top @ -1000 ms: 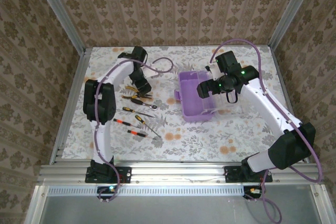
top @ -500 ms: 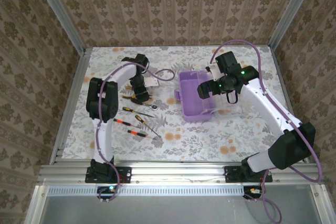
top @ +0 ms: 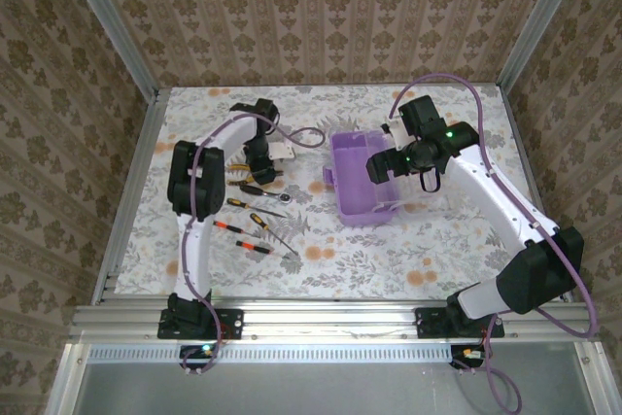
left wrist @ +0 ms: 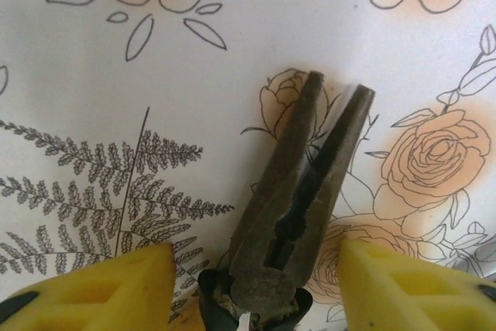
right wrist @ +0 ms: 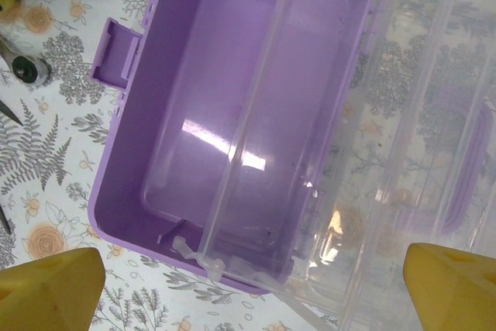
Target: Pack the tool kit
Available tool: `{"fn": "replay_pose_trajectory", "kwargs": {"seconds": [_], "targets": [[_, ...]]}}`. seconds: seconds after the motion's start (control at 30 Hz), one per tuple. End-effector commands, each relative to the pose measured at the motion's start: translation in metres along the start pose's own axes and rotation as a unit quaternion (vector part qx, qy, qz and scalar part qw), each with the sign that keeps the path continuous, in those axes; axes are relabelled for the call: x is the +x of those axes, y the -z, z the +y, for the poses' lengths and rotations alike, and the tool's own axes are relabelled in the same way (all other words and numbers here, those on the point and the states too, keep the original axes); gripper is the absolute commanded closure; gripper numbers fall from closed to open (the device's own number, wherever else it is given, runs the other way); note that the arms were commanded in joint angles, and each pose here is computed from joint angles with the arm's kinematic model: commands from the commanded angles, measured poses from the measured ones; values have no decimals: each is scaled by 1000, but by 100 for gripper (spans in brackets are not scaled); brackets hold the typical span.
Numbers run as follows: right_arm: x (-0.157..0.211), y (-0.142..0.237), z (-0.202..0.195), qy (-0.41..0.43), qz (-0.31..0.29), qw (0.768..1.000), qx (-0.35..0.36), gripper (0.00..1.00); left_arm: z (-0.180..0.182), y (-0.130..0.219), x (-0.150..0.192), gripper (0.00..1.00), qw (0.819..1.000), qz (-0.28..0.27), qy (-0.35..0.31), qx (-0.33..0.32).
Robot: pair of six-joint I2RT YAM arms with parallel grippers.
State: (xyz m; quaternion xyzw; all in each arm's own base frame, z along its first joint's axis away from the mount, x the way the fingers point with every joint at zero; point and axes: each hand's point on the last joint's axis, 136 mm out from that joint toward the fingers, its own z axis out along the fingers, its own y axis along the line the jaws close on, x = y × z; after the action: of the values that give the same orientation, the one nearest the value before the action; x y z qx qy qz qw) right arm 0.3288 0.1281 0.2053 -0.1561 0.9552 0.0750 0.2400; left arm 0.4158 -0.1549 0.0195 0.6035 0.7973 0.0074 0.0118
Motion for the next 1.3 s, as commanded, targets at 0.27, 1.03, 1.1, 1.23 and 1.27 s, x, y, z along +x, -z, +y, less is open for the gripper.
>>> {"fn": "replay_pose_trajectory", "kwargs": {"seconds": [0.27,1.03,1.1,1.23,1.27], "targets": [[8,12,-7,-6,23,1000,19,0,15,-28,-3,100,998,15,63,25],[11,6,1,14,62,998,-16,0,6,57,-39,100,971,-67,221,59],[5,13,4,13,43,999,-24,0,0,74,-46,100,968,-80,232,58],[-2,24,18,7,16,998,-59,0,-14,114,-70,100,946,-151,272,89],[-3,28,23,3,5,997,-72,0,-18,127,-79,100,938,-176,282,97]]}}
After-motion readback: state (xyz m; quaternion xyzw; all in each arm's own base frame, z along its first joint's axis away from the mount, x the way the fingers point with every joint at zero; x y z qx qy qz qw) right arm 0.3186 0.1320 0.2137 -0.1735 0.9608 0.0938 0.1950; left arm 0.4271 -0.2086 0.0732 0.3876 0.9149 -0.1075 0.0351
